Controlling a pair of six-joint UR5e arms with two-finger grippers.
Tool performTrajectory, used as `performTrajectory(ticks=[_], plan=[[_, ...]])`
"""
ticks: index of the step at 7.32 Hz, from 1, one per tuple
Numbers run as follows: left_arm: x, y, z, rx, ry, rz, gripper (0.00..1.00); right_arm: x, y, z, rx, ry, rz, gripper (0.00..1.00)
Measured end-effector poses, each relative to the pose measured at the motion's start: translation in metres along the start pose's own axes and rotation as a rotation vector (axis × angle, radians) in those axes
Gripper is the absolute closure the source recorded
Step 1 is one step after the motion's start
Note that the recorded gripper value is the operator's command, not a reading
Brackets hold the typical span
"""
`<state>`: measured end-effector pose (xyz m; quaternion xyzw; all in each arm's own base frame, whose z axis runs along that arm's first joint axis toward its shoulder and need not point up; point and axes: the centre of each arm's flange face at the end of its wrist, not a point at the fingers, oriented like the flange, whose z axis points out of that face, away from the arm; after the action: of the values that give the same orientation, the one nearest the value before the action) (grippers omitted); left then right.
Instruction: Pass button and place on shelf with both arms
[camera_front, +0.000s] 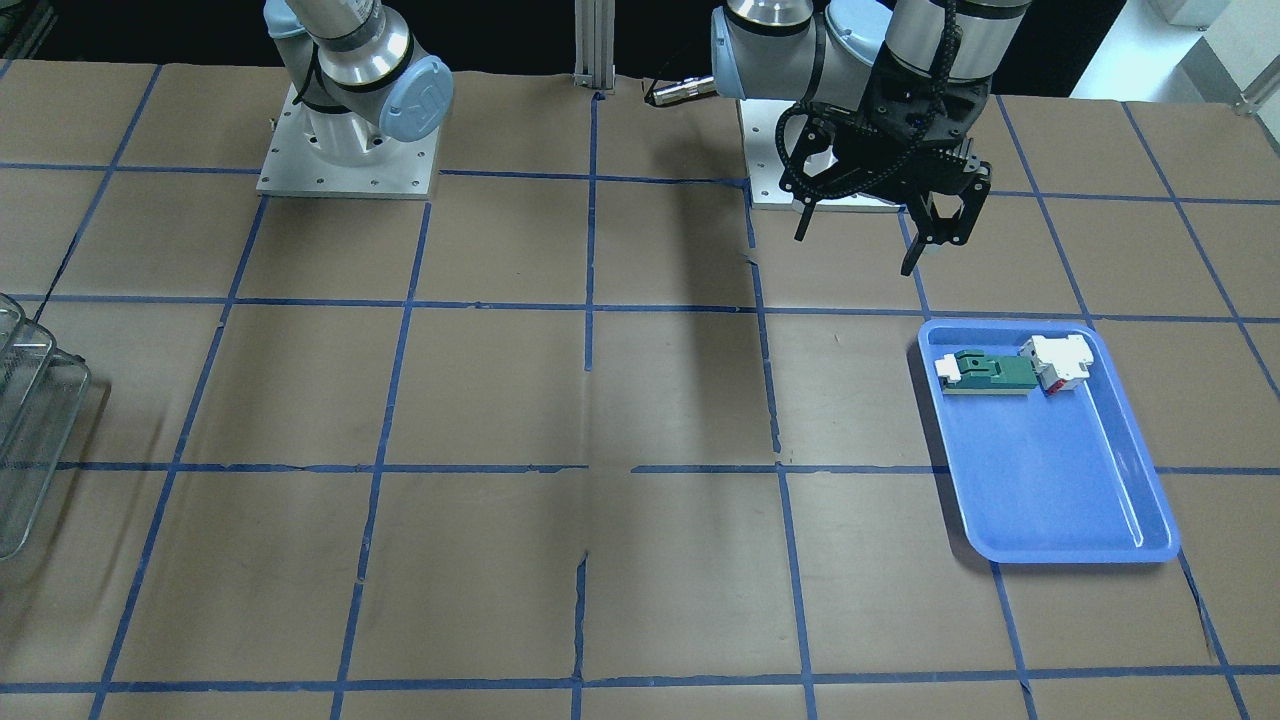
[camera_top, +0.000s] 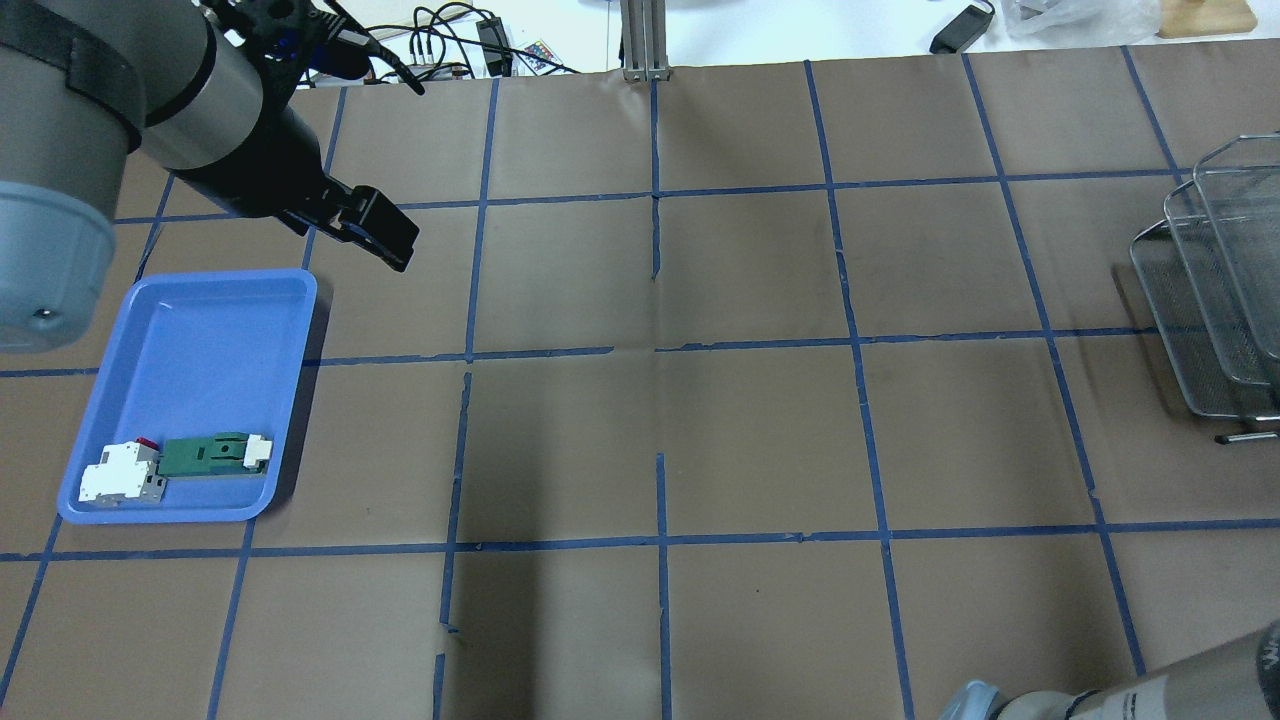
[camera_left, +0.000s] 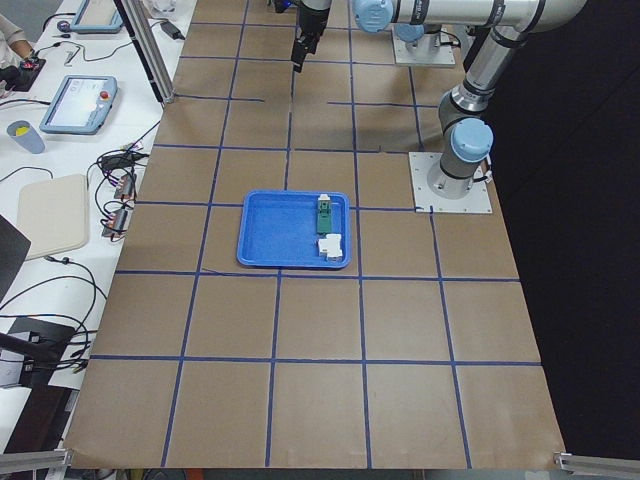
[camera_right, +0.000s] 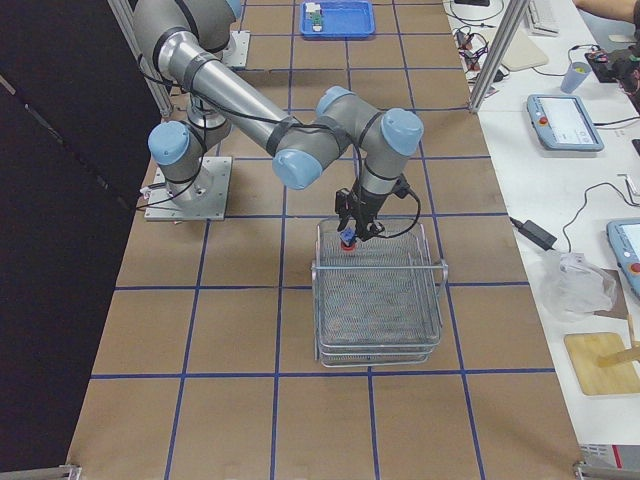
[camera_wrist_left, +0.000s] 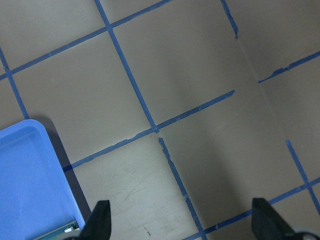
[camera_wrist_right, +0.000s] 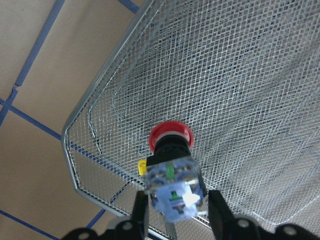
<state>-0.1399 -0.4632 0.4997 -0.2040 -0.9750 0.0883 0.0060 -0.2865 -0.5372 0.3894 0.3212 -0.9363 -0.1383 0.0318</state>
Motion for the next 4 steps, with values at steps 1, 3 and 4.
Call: performTrajectory(ticks=[1,3,4], plan=[[-0.002,0.0,0.0,-0.001,0.0,-0.016,0.0,0.001,-0.001,0.001,0.0,-0.002,0.0,0.04],[-0.014,0.001,0.002,-0.005,-0.005,-0.135,0.0,-0.002,0.0,-0.003,0.002,-0.002,-0.003,0.0],[-0.017,0.002,0.002,-0.007,-0.007,-0.196,0.0,-0.012,-0.001,-0.017,0.019,0.003,-0.009,0.0]])
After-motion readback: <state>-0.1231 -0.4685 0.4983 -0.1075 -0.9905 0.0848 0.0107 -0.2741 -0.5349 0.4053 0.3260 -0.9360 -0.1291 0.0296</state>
